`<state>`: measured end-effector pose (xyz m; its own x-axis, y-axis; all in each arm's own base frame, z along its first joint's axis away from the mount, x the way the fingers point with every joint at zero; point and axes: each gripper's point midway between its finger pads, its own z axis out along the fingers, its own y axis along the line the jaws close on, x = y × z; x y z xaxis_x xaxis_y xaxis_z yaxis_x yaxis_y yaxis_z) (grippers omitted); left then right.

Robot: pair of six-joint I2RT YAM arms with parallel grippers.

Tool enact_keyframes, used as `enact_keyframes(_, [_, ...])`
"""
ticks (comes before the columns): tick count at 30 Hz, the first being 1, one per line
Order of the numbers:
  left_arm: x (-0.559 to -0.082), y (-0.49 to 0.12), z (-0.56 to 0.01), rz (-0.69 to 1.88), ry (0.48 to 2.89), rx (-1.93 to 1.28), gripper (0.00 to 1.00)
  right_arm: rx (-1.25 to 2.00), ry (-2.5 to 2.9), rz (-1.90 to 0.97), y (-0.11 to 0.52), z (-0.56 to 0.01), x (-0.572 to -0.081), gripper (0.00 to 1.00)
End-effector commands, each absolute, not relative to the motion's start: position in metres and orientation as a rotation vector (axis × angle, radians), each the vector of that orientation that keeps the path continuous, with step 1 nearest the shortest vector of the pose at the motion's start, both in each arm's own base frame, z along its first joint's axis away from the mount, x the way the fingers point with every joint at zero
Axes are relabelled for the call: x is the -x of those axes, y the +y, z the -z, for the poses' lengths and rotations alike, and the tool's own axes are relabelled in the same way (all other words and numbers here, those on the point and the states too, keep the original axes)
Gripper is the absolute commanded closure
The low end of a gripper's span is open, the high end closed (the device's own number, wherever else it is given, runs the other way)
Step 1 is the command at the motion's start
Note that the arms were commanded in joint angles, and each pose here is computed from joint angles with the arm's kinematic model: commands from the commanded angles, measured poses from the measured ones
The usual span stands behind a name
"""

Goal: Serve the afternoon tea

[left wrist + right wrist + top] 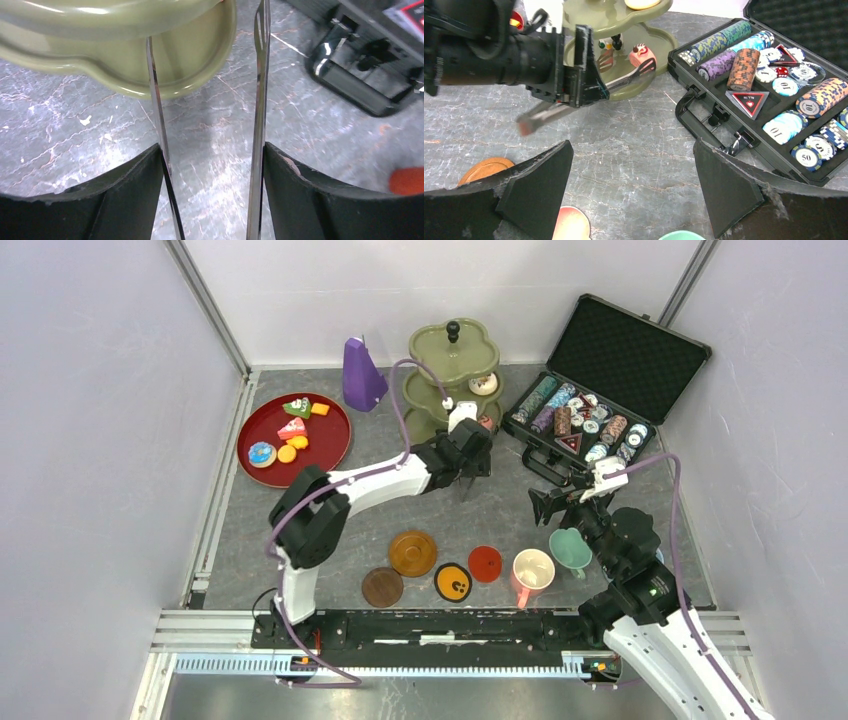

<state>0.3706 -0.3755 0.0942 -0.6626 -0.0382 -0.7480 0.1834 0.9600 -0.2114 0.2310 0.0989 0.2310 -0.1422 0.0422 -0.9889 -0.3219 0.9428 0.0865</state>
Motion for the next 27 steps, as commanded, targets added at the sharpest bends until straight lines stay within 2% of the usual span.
enact_keyframes(1, [-0.354, -0.376, -0.143, 0.507, 2.231, -0.089, 0.22, 0.208, 1.639, -0.356, 0.105, -0.243, -0.235, 0.02])
enact_keyframes(9, [-0.319, -0.354, -0.151, 0.587, 2.278, -0.182, 0.23, 0.213, 1.641, -0.364, 0.108, -0.239, -0.237, 0.02])
enact_keyframes(14, [-0.302, -0.329, -0.162, 0.765, 2.285, -0.251, 0.24, 0.217, 1.649, -0.365, 0.108, -0.235, -0.237, 0.02])
enact_keyframes(22, [-0.305, -0.201, -0.194, 0.66, 2.269, -0.105, 0.25, 0.221, 1.65, -0.369, 0.112, -0.228, -0.241, 0.02])
enact_keyframes(27, [-0.317, -0.105, -0.205, 0.418, 2.286, 0.094, 0.25, 0.247, 1.648, -0.411, 0.123, -0.228, -0.245, 0.02])
